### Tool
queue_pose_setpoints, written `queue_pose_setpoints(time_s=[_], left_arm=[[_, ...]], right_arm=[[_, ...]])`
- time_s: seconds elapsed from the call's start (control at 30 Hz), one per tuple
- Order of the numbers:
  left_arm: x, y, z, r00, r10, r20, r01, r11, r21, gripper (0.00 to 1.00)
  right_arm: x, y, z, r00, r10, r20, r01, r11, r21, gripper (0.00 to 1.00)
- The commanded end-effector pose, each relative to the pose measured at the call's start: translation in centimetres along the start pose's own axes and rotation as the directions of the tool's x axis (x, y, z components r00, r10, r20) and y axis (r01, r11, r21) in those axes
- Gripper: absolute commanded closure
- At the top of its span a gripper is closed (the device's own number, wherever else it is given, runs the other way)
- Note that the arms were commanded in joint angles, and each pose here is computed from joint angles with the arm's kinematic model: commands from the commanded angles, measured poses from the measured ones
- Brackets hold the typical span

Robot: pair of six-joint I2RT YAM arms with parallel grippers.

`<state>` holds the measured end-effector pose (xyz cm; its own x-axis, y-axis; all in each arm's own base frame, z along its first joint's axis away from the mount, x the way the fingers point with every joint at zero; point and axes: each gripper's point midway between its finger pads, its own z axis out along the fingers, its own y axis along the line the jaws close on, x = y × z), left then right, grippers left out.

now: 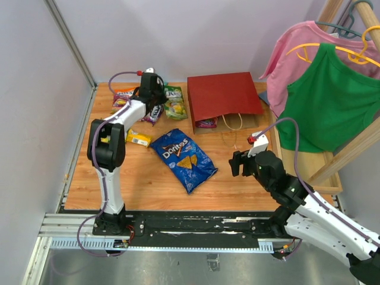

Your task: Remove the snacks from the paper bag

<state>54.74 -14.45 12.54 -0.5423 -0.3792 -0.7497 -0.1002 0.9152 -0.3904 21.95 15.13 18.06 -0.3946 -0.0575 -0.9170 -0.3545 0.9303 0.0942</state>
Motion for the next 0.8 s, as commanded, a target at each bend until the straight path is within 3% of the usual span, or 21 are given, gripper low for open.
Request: queue_pose_setpoints(time_s=[0.0, 0.1, 0.17, 0.3, 0.43, 0.5, 0.63, 0.77], left_arm=[[-1.0, 0.3, 2.8, 0.995, 0.091, -0.033, -0.092, 0.995, -0.032, 0.9], [-0.8, 0.0, 4.9, 0.988, 0.116, -0.103, -0.119, 0.993, -0.019, 0.69], [-0.9, -0.3, 5.4, 0.985, 0.117, -0.131, -0.119, 0.993, -0.013, 0.44], [-3.3, -1.5, 3.1, 0.99, 0.125, -0.063, -0.124, 0.992, 0.012, 0.08], [-7.5, -2.1, -1.8, 0.989, 0.141, 0.051, -0.141, 0.99, -0.013, 0.03], [-9.8, -3.0, -5.8, 0.983, 0.129, 0.127, -0.132, 0.991, 0.01, 0.03], [-9.0, -3.1, -12.6, 0.977, 0.077, 0.201, -0.097, 0.991, 0.092, 0.01], [-5.2, -3.3, -18.1, 0.973, 0.017, 0.228, -0.075, 0.966, 0.246, 0.0]], right_arm=[[0.0, 0.4, 0.7, 1.0, 0.018, 0.011, -0.018, 1.0, -0.017, 0.23], [0.4, 0.7, 0.9, 1.0, 0.017, -0.007, -0.017, 0.999, -0.028, 0.2], [0.8, 0.6, 0.8, 1.0, 0.023, -0.013, -0.023, 0.999, -0.03, 0.19], [2.0, 0.0, 0.5, 0.999, 0.044, -0.017, -0.044, 0.999, -0.016, 0.13], [3.1, -0.7, 0.1, 0.996, 0.085, 0.01, -0.085, 0.996, 0.002, 0.0], [3.3, -0.8, 0.2, 0.993, 0.111, 0.031, -0.111, 0.994, -0.003, 0.02], [3.7, 0.1, 1.0, 0.986, 0.158, 0.047, -0.156, 0.987, -0.045, 0.02], [4.7, 2.7, 2.8, 0.989, 0.144, -0.045, -0.149, 0.976, -0.157, 0.02]])
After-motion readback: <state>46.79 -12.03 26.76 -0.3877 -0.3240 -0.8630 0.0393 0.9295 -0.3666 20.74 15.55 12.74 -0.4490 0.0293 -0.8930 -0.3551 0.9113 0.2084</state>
